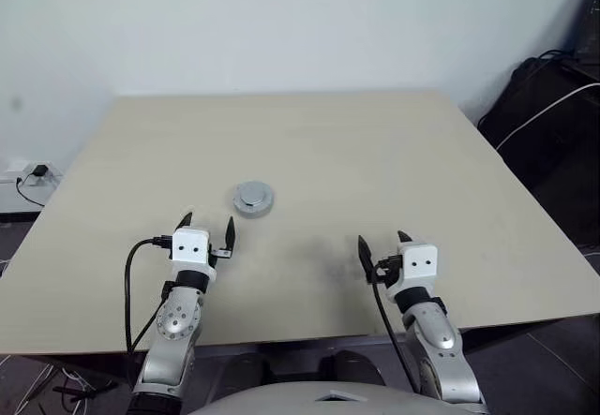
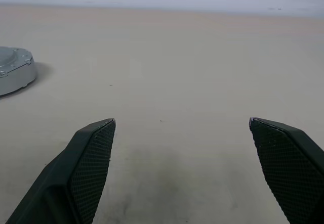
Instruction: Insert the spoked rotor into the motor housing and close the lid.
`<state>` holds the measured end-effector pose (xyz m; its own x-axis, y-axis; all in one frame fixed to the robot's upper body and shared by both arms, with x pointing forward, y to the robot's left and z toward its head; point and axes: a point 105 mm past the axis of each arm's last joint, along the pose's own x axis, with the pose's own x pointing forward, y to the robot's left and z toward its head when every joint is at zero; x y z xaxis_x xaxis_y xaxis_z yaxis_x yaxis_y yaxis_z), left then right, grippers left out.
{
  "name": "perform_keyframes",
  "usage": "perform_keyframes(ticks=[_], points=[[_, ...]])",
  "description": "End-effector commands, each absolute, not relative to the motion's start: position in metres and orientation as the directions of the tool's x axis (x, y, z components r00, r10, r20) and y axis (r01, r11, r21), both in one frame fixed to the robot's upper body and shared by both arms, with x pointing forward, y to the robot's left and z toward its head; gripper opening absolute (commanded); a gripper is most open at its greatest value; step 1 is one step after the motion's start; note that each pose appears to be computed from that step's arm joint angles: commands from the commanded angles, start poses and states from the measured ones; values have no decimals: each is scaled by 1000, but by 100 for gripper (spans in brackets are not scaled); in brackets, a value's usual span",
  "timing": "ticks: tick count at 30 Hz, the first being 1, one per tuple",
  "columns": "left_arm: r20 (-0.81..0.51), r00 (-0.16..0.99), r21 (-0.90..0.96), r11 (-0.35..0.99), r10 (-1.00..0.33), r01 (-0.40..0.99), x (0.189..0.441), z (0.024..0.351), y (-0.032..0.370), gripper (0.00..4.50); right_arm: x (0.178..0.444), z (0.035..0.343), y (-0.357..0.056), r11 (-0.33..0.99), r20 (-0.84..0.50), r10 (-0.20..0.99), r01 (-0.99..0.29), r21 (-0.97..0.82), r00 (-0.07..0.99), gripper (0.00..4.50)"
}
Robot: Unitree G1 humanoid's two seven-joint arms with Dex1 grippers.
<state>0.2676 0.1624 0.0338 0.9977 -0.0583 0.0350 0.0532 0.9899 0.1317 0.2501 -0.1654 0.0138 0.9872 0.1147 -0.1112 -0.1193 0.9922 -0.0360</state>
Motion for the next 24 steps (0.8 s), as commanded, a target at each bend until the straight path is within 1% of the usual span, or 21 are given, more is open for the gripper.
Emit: perform_keyframes(ticks=[1, 8, 13, 15, 19, 24], points=[[88, 994, 126, 991, -62, 51, 265, 42, 162, 443, 255, 36, -162, 990, -28, 127, -128, -53, 992, 450], [83, 994, 114, 992, -71, 61, 261, 41, 162, 443, 249, 30, -162, 990, -49, 128, -131, -57, 991, 450], [65, 993, 108, 990, -94, 87, 259, 39, 160, 443, 247, 32, -158, 989, -51, 137, -139, -56, 989, 450], [60, 993, 105, 990, -101, 94, 258, 38, 159, 443, 245, 33, -153, 986, -48, 157, -159, -55, 986, 450], [60, 992, 102, 990, -107, 101, 259, 38, 157, 443, 244, 34, -151, 986, -38, 166, -167, -24, 985, 450], [62, 991, 101, 988, -120, 113, 261, 39, 154, 443, 243, 32, -152, 985, -43, 170, -171, -34, 985, 450]])
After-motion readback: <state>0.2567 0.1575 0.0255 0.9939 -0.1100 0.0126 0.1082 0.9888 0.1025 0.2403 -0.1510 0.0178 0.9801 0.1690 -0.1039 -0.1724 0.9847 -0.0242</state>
